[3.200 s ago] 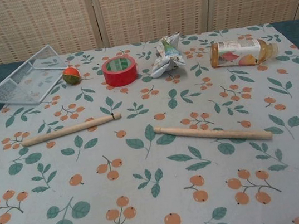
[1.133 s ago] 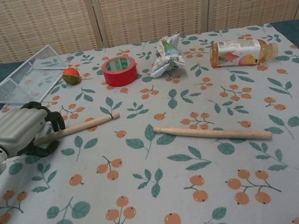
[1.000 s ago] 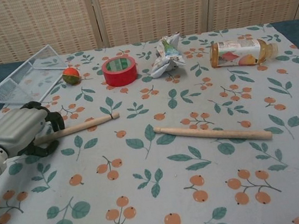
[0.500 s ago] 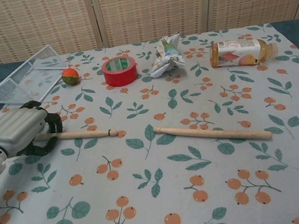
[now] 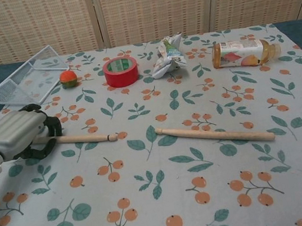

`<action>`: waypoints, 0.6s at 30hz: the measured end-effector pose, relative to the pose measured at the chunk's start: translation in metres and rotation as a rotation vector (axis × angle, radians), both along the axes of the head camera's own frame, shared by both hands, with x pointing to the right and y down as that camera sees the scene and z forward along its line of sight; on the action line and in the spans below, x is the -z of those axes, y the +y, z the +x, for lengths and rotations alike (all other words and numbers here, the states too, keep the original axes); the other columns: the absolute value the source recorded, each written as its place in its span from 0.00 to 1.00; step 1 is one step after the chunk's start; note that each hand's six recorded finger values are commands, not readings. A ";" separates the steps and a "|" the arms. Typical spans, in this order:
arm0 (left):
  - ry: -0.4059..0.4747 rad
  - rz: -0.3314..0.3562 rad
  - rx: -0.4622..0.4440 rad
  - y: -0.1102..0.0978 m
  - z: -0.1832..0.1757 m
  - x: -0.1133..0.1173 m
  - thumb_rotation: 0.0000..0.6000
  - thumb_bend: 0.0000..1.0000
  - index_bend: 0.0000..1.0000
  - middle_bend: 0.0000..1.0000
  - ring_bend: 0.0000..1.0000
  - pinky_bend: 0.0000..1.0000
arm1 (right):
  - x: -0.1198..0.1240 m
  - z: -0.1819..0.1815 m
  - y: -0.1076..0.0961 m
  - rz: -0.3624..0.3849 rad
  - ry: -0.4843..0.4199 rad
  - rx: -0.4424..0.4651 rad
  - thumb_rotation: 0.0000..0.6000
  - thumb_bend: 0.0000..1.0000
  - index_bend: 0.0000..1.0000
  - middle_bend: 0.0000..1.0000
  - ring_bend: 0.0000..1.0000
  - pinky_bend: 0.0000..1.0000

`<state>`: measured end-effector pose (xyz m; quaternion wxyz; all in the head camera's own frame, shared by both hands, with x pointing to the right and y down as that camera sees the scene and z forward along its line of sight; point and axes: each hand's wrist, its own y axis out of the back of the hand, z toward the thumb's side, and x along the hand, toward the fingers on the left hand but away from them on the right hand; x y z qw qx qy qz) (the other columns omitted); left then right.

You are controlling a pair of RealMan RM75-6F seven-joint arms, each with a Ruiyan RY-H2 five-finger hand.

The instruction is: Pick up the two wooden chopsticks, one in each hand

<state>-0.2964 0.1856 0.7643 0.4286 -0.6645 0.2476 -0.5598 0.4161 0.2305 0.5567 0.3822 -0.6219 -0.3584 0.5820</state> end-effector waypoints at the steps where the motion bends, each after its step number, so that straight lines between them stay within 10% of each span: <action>1: -0.002 -0.001 -0.002 0.000 0.000 0.000 1.00 0.46 0.44 0.47 0.26 0.12 | 0.000 0.000 0.000 0.000 0.000 0.000 1.00 0.28 0.00 0.00 0.00 0.00; 18: -0.004 -0.004 -0.007 0.003 -0.001 0.006 1.00 0.45 0.41 0.45 0.26 0.12 | 0.001 -0.001 0.001 -0.002 -0.003 0.002 1.00 0.28 0.00 0.00 0.00 0.00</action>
